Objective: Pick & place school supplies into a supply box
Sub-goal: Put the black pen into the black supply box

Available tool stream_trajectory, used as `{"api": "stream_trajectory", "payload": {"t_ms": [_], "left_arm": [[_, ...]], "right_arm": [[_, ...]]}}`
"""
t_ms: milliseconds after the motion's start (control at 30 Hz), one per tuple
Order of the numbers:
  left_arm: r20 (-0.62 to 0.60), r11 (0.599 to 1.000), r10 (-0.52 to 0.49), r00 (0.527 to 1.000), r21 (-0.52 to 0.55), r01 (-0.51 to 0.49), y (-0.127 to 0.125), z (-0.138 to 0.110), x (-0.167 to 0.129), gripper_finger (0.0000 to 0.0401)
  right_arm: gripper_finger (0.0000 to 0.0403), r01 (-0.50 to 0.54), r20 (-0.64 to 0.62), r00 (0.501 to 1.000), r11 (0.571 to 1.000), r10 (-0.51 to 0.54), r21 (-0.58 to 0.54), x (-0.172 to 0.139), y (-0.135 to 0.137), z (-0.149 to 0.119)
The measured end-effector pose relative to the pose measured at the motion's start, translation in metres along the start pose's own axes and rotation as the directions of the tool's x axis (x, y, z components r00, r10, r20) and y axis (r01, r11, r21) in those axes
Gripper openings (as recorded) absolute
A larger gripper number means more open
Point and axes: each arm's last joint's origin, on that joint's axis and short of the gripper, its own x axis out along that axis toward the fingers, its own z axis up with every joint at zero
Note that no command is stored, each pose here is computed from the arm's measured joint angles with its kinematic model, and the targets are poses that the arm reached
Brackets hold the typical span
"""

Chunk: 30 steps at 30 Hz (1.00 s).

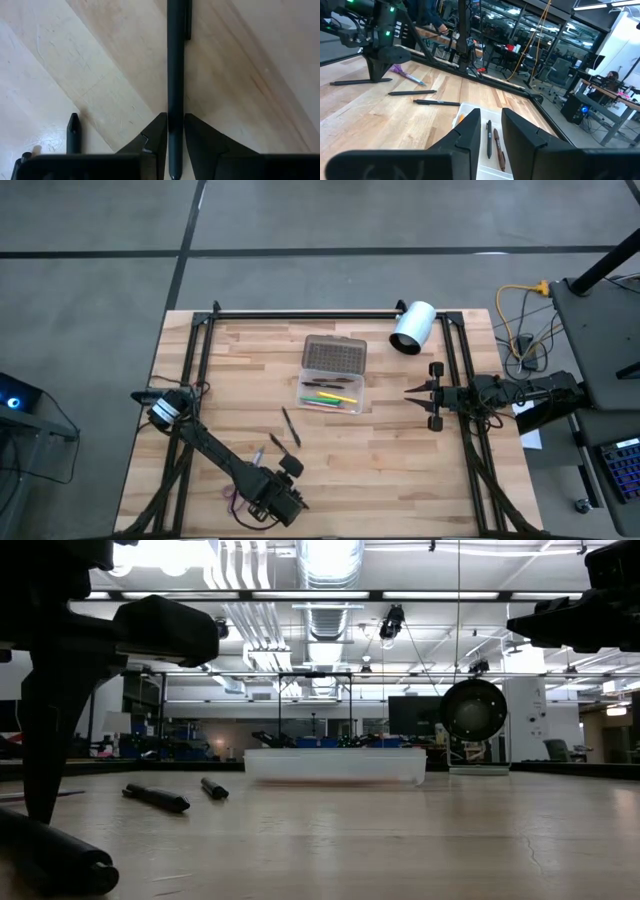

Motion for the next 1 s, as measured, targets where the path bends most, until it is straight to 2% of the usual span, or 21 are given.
{"api": "stream_trajectory", "payload": {"t_ms": [267, 467, 800, 1000], "left_arm": [[0.001, 1.000, -0.003, 1.000, 0.030, 0.003, 0.003, -0.001, 0.002, 0.0053], [0.002, 0.999, -0.002, 1.000, 0.046, 0.002, 0.003, 0.000, 0.001, 0.0012], [0.033, 0.993, 0.004, 0.999, 0.120, -0.008, 0.004, 0.007, -0.003, 0.0007], [0.072, 0.975, 0.075, 0.995, 0.202, -0.088, 0.009, 0.016, -0.014, 0.0007]], "right_arm": [[0.0074, 0.000, 0.000, 1.000, 1.000, 0.000, 0.000, 0.000, 0.000, 0.000], [0.0082, 0.000, -0.001, 1.000, 1.000, 0.000, 0.000, 0.000, 0.000, 0.000], [0.0069, 0.000, -0.001, 1.000, 1.000, 0.000, 0.000, 0.000, 0.000, 0.000], [0.0071, 0.000, -0.001, 1.000, 1.000, 0.000, 0.000, 0.000, 0.000, 0.000]]}}
